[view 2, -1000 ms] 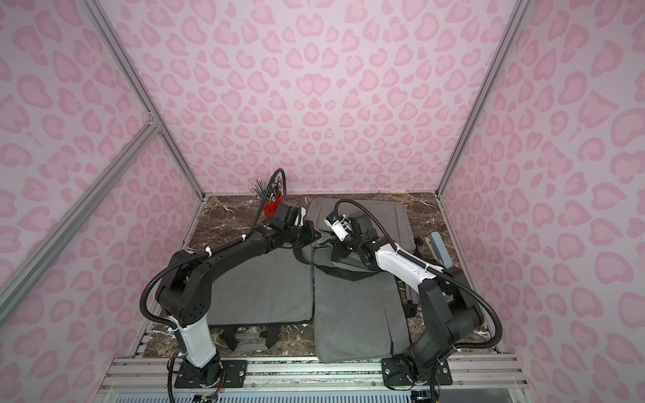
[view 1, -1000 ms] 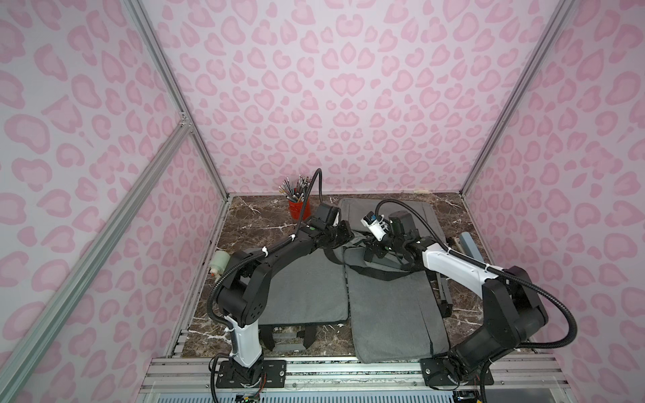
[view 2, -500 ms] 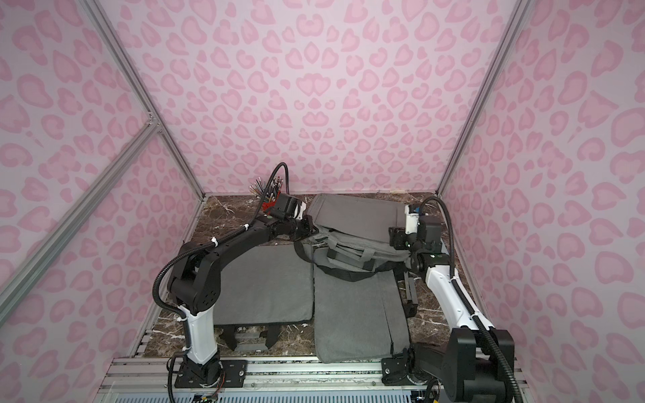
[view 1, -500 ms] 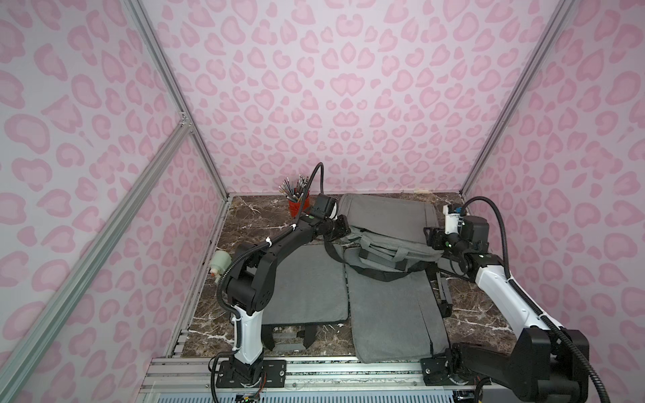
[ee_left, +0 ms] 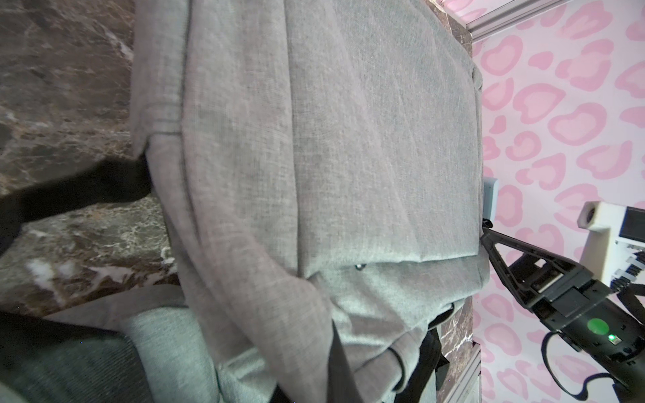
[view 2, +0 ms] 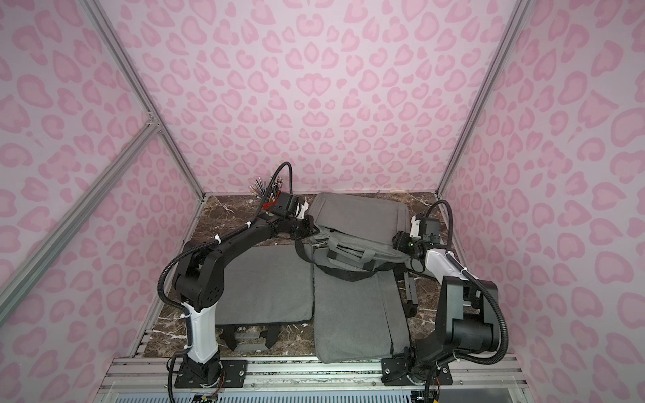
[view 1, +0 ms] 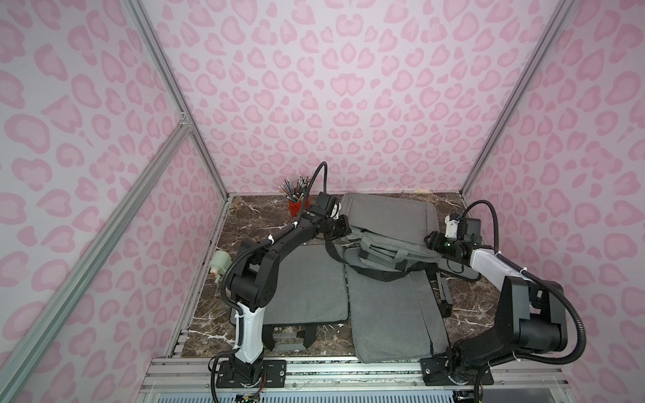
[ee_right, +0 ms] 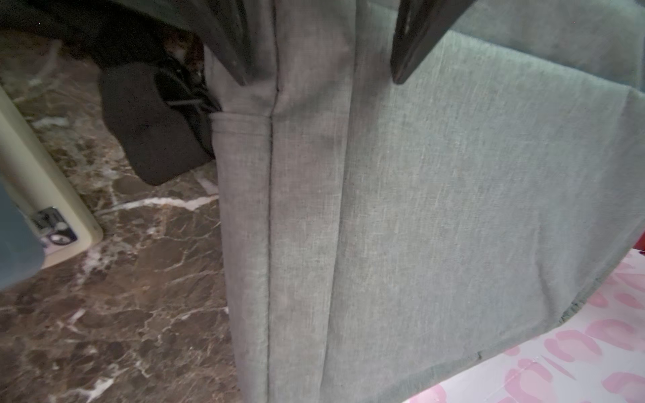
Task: Open the zippered laptop bag and take out the laptop
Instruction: Adjust the zippered laptop bag at the center of the board.
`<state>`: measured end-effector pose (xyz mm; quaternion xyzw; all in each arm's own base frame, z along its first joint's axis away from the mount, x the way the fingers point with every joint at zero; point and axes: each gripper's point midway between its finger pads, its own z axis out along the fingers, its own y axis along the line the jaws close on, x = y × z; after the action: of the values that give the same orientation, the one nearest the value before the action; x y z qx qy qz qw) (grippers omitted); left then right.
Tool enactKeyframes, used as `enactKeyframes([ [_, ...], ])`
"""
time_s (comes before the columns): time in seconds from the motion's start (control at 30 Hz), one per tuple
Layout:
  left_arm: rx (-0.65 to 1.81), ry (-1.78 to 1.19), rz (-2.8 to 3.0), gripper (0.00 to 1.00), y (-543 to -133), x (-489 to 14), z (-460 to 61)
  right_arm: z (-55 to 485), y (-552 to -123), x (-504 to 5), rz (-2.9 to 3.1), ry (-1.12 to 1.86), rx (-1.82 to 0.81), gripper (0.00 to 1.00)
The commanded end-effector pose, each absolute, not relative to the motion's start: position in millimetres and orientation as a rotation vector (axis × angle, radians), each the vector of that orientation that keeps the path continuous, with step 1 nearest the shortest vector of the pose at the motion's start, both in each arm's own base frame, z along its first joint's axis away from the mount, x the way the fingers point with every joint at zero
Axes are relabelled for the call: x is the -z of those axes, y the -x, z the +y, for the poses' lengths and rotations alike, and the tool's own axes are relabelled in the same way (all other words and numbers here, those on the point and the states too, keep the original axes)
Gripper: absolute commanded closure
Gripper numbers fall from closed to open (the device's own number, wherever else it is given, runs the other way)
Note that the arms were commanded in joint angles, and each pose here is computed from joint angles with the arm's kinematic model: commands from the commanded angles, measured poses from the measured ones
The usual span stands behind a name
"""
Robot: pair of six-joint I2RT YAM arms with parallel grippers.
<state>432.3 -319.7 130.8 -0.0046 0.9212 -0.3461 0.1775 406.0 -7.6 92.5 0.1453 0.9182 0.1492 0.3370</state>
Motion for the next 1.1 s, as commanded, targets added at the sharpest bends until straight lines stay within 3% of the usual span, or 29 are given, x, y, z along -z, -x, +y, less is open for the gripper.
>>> enactKeyframes([
  [0.0, 1.047, -0.078, 2.563, 0.98, -433, -143, -330, -8, -397, -75, 2.463, -0.368, -0.314, 0.44],
  [0.07, 1.048, -0.089, 2.567, 0.98, -434, -142, -331, -7, -392, -68, 2.487, -0.360, -0.299, 0.50],
  [0.13, 1.039, -0.103, 2.571, 0.98, -433, -143, -330, -16, -385, -65, 2.513, -0.362, -0.165, 0.49],
  [0.2, 1.019, -0.113, 2.570, 0.98, -434, -144, -328, -32, -377, -69, 2.510, -0.383, 0.007, 0.37],
  [0.27, 1.012, -0.118, 2.566, 0.98, -435, -145, -326, -49, -370, -75, 2.482, -0.430, 0.087, 0.32],
  [0.47, 1.033, -0.124, 2.575, 0.98, -436, -141, -329, -44, -363, -60, 2.510, -0.461, -0.054, 0.31],
  [0.63, 1.062, -0.134, 2.571, 0.98, -436, -141, -333, -4, -370, -52, 2.530, -0.394, -0.317, 0.49],
  [0.83, 1.069, -0.149, 2.572, 0.98, -439, -138, -336, 12, -373, -74, 2.473, -0.380, -0.435, 0.90],
  [0.9, 1.077, -0.155, 2.574, 0.98, -441, -136, -339, 17, -372, -85, 2.456, -0.365, -0.451, 0.99],
  [1.07, 1.080, -0.175, 2.566, 0.98, -450, -136, -345, 38, -368, -119, 2.398, -0.323, -0.520, 1.00],
])
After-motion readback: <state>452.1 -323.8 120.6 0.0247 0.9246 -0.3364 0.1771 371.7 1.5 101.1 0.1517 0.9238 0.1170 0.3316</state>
